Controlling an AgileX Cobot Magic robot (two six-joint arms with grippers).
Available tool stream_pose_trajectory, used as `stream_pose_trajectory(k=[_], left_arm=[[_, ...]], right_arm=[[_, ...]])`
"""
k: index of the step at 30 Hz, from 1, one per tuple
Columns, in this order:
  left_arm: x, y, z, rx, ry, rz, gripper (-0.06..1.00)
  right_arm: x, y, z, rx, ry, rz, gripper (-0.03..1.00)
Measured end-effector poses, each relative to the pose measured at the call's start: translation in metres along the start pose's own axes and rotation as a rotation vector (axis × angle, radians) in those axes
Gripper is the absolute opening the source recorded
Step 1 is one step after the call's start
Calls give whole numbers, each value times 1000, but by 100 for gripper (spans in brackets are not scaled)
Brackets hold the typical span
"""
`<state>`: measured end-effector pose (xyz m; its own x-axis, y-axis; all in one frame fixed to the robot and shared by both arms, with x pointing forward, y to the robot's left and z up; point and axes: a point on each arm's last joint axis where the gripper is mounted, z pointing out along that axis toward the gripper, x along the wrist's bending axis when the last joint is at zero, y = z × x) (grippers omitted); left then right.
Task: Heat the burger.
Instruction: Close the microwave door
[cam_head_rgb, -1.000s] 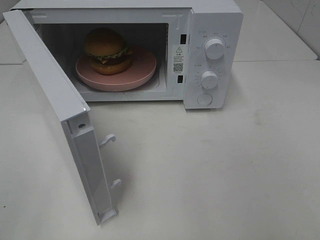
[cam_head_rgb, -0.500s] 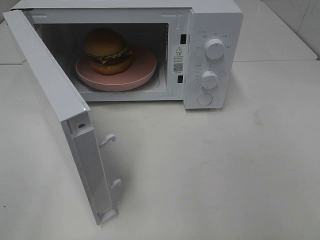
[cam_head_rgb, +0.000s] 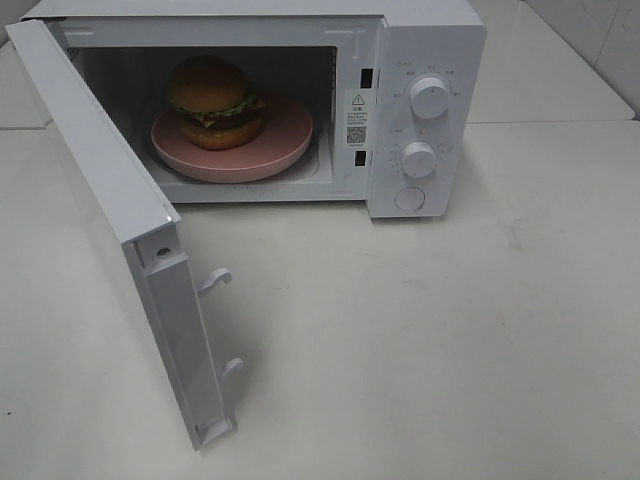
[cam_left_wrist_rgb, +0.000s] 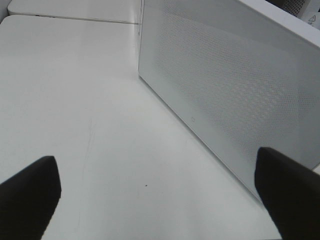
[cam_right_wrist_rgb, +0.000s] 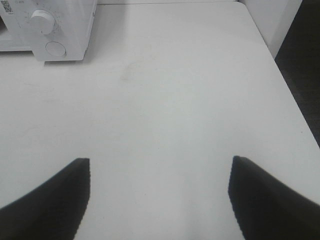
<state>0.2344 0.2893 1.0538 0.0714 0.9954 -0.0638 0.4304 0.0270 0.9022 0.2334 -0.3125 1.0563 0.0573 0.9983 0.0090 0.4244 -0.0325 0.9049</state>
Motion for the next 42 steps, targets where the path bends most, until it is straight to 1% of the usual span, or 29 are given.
stream_pose_trajectory(k=[10,12,13,14,15,16,18,19,20,21,22,24,25,26,27,28,29,30,31,32,33,34,36,37,39,41,42], left_arm=[[0,0,0,-2,-2,-9,98],[-1,5,-4,-34,-7,-18,97],[-1,5,-4,-34,-7,-18,97],[-1,10,-5,-61,-7,-22,95],[-1,15,-2,-64,-6,-27,91],[-1,15,-2,-64,-6,-27,91],[0,20,4,-48,-5,-35,83],[0,20,4,-48,-5,-35,83],[1,25,9,-39,-2,-39,74],[2,27,13,-32,0,-42,69],[2,27,13,-32,0,-42,69],[4,38,26,-23,7,-53,49],[4,38,26,-23,7,-53,49],[5,41,31,-19,10,-56,43],[6,46,40,-9,15,-63,28],[6,46,40,-9,15,-63,28],[7,49,44,-5,17,-64,21],[9,54,55,-2,24,-54,6],[9,54,55,-2,24,-54,6],[10,55,61,-4,28,-47,3],[13,57,74,-13,38,-37,0],[13,57,74,-13,38,-37,0],[17,56,92,-42,53,-28,0],[17,56,92,-42,53,-28,0],[21,54,107,-94,73,-37,0],[22,53,113,-113,82,-37,0],[25,50,121,-159,101,-36,0]], right_arm=[[0,0,0,-4,1,0,75],[0,0,0,-5,1,0,75],[0,0,0,-5,1,0,75],[0,0,0,-5,1,0,75],[0,0,0,-5,1,0,75],[0,0,0,-5,1,0,75],[0,0,0,-5,1,0,75],[0,0,0,-5,1,0,75],[0,0,0,-5,1,0,75],[0,0,0,-5,1,0,75],[0,0,0,-5,1,0,75],[0,0,0,-5,1,0,75],[0,0,0,-5,1,0,75],[0,0,0,-5,1,0,75],[0,0,0,-5,1,0,75],[0,0,0,-5,1,0,75],[0,0,0,-5,1,0,75],[0,0,0,-5,1,0,75],[0,0,0,-5,1,0,75],[0,0,0,-5,1,0,75],[0,0,0,-5,1,0,75],[0,0,0,-5,1,0,75],[0,0,0,-5,1,0,75],[0,0,0,-5,1,0,75],[0,0,0,-5,1,0,75],[0,0,0,-5,1,0,75],[0,0,0,-5,1,0,75]])
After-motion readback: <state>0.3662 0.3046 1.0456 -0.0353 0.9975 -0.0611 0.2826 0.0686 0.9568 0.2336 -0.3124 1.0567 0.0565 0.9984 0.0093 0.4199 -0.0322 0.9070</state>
